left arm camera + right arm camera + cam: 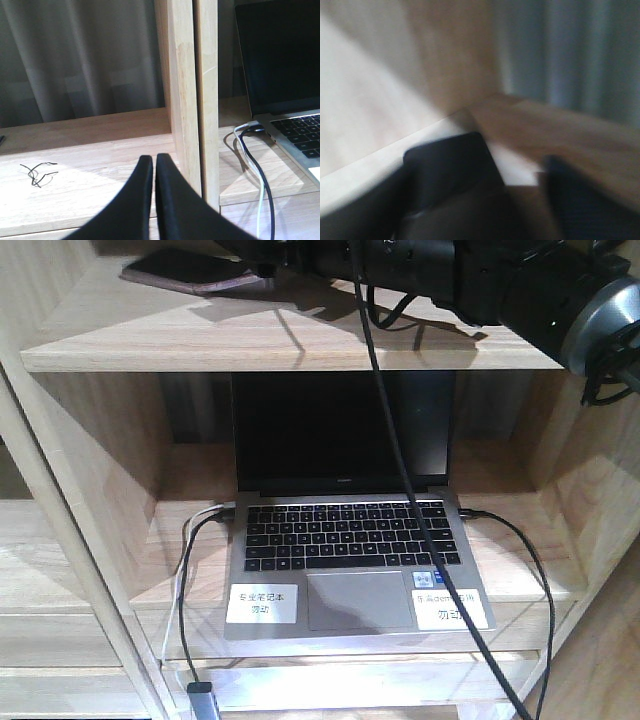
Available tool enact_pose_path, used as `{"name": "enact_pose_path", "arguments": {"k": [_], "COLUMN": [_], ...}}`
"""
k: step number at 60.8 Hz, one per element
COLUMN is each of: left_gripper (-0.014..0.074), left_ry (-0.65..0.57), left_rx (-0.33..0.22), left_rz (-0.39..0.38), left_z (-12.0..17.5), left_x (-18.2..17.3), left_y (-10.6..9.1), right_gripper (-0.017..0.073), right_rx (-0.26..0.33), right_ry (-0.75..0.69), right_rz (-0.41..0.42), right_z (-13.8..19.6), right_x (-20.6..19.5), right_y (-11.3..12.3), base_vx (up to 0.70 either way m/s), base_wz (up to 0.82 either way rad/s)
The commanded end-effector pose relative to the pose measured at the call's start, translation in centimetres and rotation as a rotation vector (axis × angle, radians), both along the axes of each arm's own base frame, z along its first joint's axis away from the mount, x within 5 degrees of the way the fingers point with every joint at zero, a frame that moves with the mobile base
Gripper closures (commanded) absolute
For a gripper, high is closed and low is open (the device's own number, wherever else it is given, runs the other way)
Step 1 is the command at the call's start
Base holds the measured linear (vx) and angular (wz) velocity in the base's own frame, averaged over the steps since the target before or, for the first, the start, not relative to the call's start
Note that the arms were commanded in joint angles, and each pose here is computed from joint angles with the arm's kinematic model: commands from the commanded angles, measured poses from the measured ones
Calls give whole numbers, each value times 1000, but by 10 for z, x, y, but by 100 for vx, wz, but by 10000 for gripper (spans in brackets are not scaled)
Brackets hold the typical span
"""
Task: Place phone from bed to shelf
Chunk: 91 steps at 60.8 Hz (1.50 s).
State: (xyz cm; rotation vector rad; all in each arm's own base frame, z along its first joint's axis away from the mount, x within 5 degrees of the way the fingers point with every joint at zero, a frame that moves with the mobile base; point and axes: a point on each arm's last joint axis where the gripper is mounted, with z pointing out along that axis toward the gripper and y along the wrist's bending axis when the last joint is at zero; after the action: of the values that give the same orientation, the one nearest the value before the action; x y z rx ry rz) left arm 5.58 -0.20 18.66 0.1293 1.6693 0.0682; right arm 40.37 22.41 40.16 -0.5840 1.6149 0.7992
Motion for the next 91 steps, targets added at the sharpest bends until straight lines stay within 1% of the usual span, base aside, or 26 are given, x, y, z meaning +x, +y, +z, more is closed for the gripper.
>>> {"name": "enact_pose_path", "arguments": {"k": [1, 4, 8, 15, 30, 38, 47, 57, 60, 67, 69, 78, 87, 91], "left_gripper": [592, 592, 592, 592, 592, 592, 592, 592, 592, 592, 592, 592, 592, 592], "left_ry": [-98, -98, -98, -98, -98, -98, -98, -98, -98, -98, -98, -98, -98, -98], "left_rx": [-18, -18, -18, -18, -18, -18, -18, -18, -18, -18, -18, -18, -18, -18], "left_rz": [-2, -2, -2, -2, -2, -2, -2, -2, -2, -2, -2, -2, -2, -2], "left_z": [15, 15, 15, 15, 15, 15, 15, 15, 15, 15, 15, 15, 15, 15], "left_x": [-1, -1, -1, -1, -1, -1, -1, -1, -1, -1, -1, -1, -1, -1], "left_y": [0, 0, 0, 0, 0, 0, 0, 0, 0, 0, 0, 0, 0, 0], "right_gripper": [-108, -118, -115, -100, -54, -24, 0, 21, 25, 40, 46, 92, 206, 276], "right_rx": [60, 47, 24, 2, 11, -8, -21, -35, -42, -37, -42, -55, -66, -64], "right_ry": [-77, -84, -94, -106, -147, -184, -179, -159, -151, -144, -132, -132, -110, -112], "right_rz": [-44, -45, -45, -45, -47, -40, -31, -67, -81, -127, -138, -187, -206, -207], "right_z": [35, 34, 33, 34, 51, 65, 81, 89, 85, 80, 74, 60, 41, 37], "right_x": [-11, -10, -10, -11, -23, -36, -56, -83, -89, -111, -116, -147, -177, -192], "right_y": [-10, -10, -10, -11, -16, -21, -29, -45, -49, -63, -66, -84, -99, -107], "base_vx": [0, 0, 0, 0, 0, 0, 0, 0, 0, 0, 0, 0, 0, 0], "base_wz": [0, 0, 0, 0, 0, 0, 0, 0, 0, 0, 0, 0, 0, 0]}}
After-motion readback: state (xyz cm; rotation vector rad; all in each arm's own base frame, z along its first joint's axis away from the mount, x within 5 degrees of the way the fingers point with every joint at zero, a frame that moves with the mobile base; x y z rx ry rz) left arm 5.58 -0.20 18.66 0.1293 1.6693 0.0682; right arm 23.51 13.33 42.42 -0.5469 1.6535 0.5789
